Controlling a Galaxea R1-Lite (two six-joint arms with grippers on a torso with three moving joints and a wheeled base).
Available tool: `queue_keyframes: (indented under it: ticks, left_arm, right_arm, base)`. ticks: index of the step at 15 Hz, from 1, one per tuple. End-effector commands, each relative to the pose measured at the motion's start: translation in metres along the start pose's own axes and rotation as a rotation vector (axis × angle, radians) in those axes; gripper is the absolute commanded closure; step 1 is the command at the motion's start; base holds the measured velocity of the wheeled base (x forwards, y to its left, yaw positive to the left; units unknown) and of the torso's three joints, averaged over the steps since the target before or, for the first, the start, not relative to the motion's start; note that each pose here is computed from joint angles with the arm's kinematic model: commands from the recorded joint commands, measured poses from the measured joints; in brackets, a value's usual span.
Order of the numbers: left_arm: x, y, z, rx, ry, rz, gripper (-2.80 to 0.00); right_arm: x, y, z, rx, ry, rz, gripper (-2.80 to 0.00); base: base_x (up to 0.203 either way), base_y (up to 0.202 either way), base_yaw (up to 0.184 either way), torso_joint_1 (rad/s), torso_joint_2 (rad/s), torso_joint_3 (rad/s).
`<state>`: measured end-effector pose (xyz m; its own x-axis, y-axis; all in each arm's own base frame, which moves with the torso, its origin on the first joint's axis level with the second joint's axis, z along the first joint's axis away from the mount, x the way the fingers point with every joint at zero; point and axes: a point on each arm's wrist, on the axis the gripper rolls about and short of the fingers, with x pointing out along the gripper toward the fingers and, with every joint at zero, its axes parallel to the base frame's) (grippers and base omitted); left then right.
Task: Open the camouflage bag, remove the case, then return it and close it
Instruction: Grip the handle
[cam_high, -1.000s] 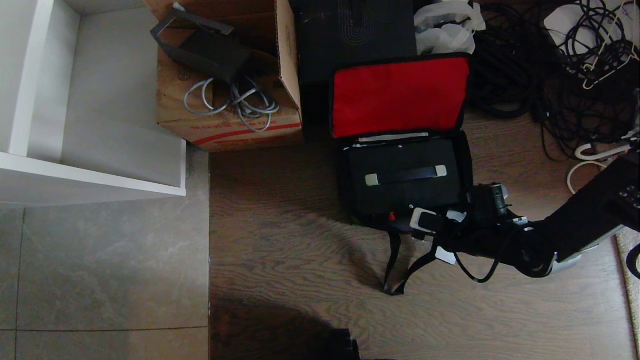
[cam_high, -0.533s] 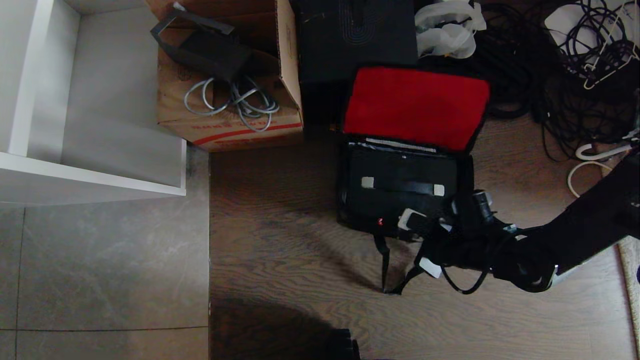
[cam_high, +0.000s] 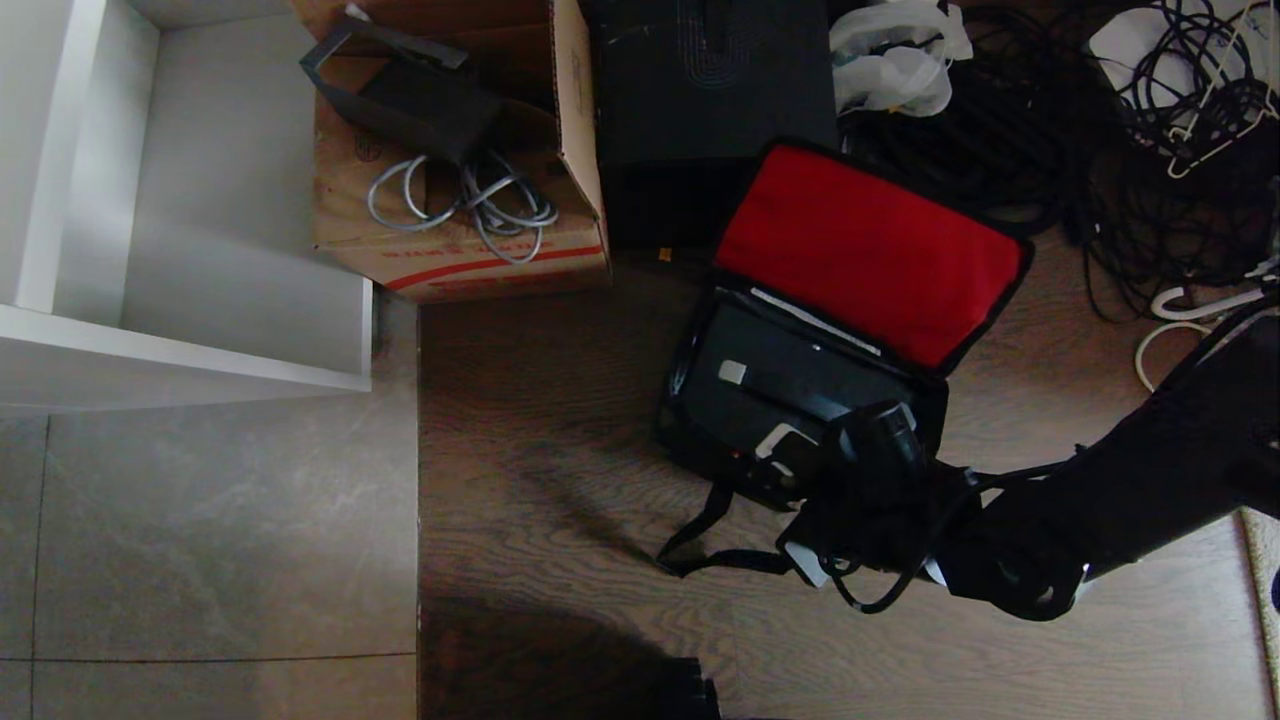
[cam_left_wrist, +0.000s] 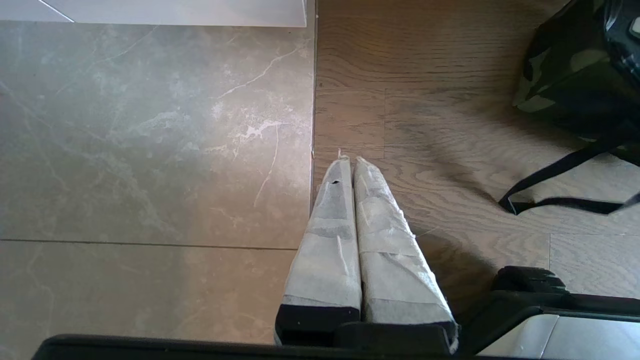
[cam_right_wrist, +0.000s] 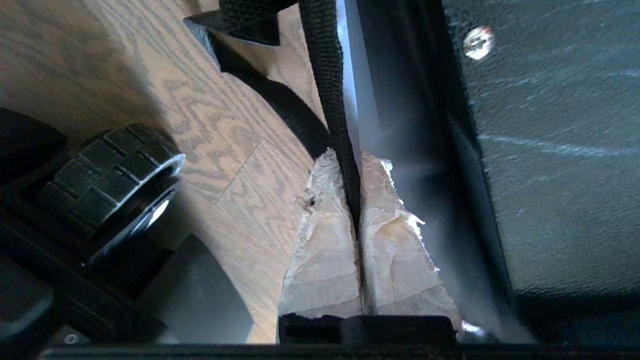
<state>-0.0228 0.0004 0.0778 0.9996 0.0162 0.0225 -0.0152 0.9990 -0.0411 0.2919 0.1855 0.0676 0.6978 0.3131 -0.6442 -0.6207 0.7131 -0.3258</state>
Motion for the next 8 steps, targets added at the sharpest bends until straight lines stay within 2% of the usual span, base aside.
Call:
queue_keyframes:
  ticks: [1, 3, 4, 5, 8]
  left_arm:
    - [0.001, 0.0, -0.003, 0.0, 0.01, 0.001, 0.0]
    - [0.001, 0.0, -0.003, 0.0, 0.01, 0.001, 0.0]
    - [0.001, 0.0, -0.003, 0.0, 0.01, 0.001, 0.0]
    - [0.001, 0.0, -0.003, 0.0, 0.01, 0.001, 0.0]
    - [0.001, 0.0, -0.003, -0.001, 0.01, 0.0, 0.0]
  right_arm:
    - [0.003, 0.004, 0.0, 0.0, 0.0, 0.007, 0.0]
    - [0.002, 0.007, -0.009, -0.003, 0.032, 0.018, 0.0]
    - [0.0, 0.009, -0.015, -0.008, 0.053, 0.023, -0.21]
    - [-0.002, 0.01, -0.019, -0.011, 0.068, 0.03, -2.8]
    - [-0.013, 0.011, -0.024, -0.058, 0.06, 0.047, -2.8]
  base:
    - [0.0, 0.0, 0.0, 0.0, 0.0, 0.0]
    - [0.0, 0.0, 0.0, 0.0, 0.0, 0.0]
    - [0.0, 0.0, 0.0, 0.0, 0.0, 0.0]
    - [0.0, 0.0, 0.0, 0.0, 0.0, 0.0]
    - [0.0, 0.0, 0.0, 0.0, 0.0, 0.0]
